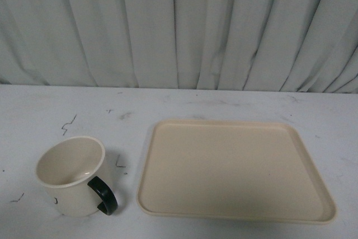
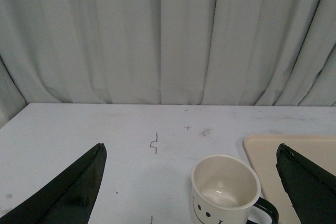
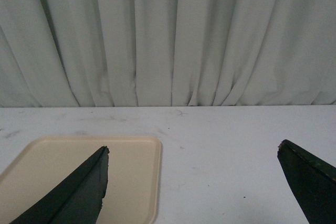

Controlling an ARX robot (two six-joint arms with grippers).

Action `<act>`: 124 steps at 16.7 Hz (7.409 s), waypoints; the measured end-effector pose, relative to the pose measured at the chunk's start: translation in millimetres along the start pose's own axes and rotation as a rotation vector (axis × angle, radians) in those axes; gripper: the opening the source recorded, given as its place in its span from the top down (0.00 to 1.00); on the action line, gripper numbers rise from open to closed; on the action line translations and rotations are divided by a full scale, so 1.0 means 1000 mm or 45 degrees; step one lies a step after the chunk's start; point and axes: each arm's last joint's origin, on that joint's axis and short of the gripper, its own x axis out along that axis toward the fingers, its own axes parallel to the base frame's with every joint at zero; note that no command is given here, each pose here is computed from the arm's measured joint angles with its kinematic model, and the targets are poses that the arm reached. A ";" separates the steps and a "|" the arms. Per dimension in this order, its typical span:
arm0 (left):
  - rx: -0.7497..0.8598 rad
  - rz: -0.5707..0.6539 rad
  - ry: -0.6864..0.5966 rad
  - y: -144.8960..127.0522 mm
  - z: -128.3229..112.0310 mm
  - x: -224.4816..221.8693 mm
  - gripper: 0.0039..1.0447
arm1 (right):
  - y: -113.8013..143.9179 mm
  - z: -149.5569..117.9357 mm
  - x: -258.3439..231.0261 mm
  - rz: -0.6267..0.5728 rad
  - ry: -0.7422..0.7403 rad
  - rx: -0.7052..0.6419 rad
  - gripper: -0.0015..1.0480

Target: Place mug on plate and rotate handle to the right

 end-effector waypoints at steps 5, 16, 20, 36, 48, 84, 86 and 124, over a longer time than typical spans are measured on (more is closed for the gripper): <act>0.000 0.000 0.000 0.000 0.000 0.000 0.06 | 0.000 0.000 0.000 0.000 0.000 0.000 0.06; 0.042 -0.117 -0.060 -0.016 0.038 0.018 0.06 | 0.000 0.000 0.000 0.000 0.000 0.000 0.06; 0.120 -0.188 0.190 -0.018 0.055 0.056 0.06 | 0.000 0.000 0.000 0.000 0.000 0.000 0.06; 0.148 -0.305 1.087 0.012 -0.019 0.185 0.06 | 0.000 0.000 0.000 0.000 0.000 0.000 0.06; 0.117 -0.280 1.156 -0.001 -0.063 0.212 0.21 | 0.000 0.000 0.000 0.000 0.000 0.000 0.06; 0.326 -0.618 0.993 -0.235 -0.049 0.251 0.97 | 0.000 0.000 0.000 0.000 0.000 0.000 0.06; 0.364 -0.643 0.996 -0.246 -0.049 0.244 0.85 | 0.000 0.000 0.000 0.000 0.000 0.000 0.06; 0.005 -0.021 0.016 -0.007 0.011 0.041 0.99 | 0.000 0.000 0.000 0.000 0.000 0.000 0.06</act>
